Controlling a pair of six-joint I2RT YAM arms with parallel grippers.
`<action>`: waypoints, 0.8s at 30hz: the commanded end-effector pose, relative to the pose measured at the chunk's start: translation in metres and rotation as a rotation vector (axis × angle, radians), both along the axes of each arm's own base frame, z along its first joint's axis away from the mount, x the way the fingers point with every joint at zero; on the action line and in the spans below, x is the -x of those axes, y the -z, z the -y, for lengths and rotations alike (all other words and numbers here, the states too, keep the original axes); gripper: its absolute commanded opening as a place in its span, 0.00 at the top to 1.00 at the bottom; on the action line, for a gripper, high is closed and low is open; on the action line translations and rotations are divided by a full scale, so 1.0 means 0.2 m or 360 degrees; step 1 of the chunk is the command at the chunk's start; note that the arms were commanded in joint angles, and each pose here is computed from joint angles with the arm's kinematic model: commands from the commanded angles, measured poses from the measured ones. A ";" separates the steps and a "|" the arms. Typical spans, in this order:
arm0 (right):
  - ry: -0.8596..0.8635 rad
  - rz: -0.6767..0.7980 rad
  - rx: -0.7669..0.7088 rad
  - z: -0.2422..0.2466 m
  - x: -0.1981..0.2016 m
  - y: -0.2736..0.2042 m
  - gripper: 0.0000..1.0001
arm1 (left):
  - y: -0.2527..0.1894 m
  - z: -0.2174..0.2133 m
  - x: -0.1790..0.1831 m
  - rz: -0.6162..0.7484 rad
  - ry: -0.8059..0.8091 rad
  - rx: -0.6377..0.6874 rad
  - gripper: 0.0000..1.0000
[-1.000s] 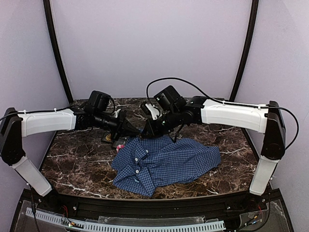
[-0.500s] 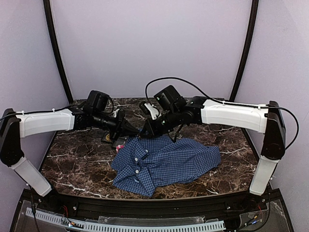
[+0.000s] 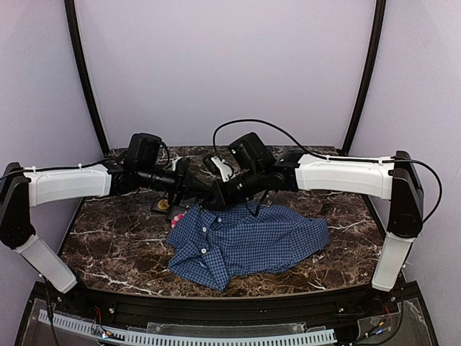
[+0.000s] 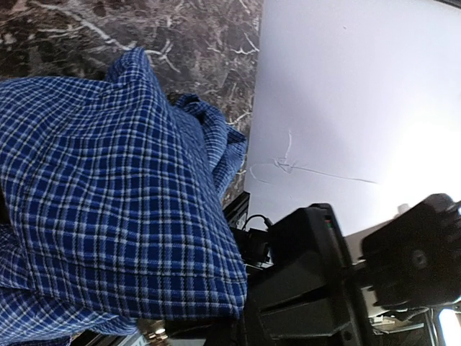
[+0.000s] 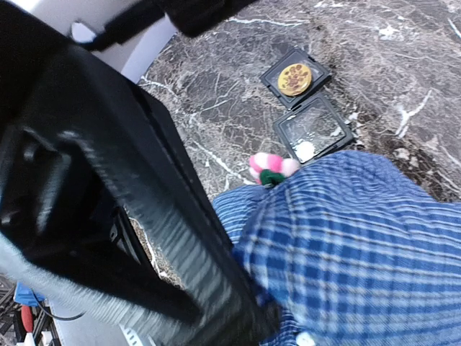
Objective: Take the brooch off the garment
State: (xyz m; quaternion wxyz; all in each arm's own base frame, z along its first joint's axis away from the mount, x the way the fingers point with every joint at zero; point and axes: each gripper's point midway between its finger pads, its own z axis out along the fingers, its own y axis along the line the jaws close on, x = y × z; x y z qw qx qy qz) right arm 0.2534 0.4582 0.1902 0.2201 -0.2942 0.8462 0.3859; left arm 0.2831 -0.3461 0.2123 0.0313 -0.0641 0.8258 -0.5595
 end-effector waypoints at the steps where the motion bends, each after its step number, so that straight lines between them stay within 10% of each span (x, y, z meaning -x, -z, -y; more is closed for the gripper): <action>1: -0.0081 -0.0039 -0.0108 -0.07 0.03 -0.01 1.00 | -0.22 0.03 0.04 0.0175 0.0080 0.0185 0.99; 12: 0.0030 -0.0013 -0.0072 0.04 0.00 -0.05 1.00 | -0.14 -0.06 0.03 0.0200 0.0036 -0.0030 0.95; 19: 0.0055 -0.0012 -0.0107 0.09 0.00 -0.11 1.00 | -0.11 -0.13 0.03 0.0286 0.0049 -0.0224 0.40; 24: 0.0063 -0.0014 -0.0124 0.11 0.00 -0.11 1.00 | -0.08 -0.18 0.05 0.0308 0.0038 -0.0309 0.27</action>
